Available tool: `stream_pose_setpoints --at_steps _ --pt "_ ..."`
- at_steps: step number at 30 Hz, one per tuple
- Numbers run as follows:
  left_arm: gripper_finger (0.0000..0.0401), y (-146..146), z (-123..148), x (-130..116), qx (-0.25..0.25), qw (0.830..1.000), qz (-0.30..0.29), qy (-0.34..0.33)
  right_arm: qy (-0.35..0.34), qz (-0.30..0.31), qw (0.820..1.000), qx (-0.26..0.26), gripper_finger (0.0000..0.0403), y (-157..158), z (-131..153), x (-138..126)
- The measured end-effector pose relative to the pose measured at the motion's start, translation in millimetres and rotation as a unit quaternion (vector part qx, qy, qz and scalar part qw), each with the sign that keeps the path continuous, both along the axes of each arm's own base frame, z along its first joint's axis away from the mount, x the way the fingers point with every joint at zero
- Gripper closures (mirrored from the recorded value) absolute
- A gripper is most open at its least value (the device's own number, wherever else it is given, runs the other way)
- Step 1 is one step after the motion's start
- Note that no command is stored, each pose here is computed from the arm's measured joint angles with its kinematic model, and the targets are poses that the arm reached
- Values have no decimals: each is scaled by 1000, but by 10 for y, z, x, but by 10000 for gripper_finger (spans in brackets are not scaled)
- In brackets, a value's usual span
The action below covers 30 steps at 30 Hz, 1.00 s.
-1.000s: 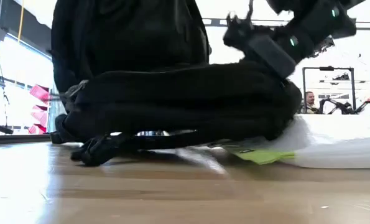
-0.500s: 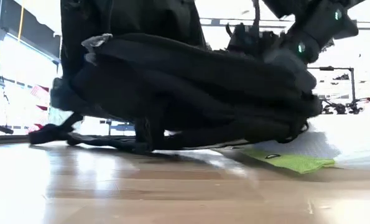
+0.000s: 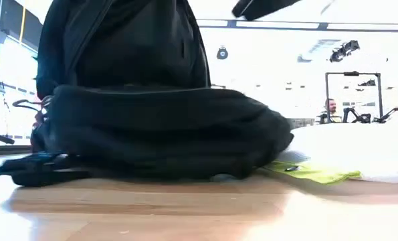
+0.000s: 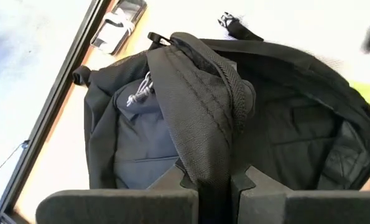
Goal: Unpack backpack
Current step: Put the transparent zip bag into the backpack
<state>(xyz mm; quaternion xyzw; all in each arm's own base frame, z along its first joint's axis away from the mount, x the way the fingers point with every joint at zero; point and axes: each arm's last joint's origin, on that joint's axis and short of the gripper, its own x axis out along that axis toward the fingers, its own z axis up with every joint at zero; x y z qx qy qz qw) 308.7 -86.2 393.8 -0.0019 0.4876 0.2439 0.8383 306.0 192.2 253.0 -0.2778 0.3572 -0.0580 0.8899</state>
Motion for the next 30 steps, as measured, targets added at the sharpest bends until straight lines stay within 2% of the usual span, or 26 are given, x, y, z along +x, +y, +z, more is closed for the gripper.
stream_pose_setpoints --at_steps 5,7,10,15,21,24,26,30 --pt "401 -2 -79 9 8 1000 0 14 48 -1 997 67 140 364 -10 -414" --pt "401 1 -95 11 11 1000 1 16 63 -1 993 101 140 466 -101 -549" --pt "401 8 -92 15 17 1000 4 13 116 33 985 125 140 595 -318 -710" --pt "401 24 -92 22 18 1000 4 13 197 61 973 108 138 738 -650 -847" --pt "401 43 -93 29 18 1000 7 13 281 35 958 37 114 668 -995 -829" --pt "401 54 -94 33 18 1000 8 13 310 27 949 53 98 624 -1010 -757" --pt "401 55 -94 34 18 1000 8 13 301 -4 952 62 95 578 -963 -707" --pt "401 60 -94 36 21 1000 2 16 319 -62 945 28 94 426 -932 -690"
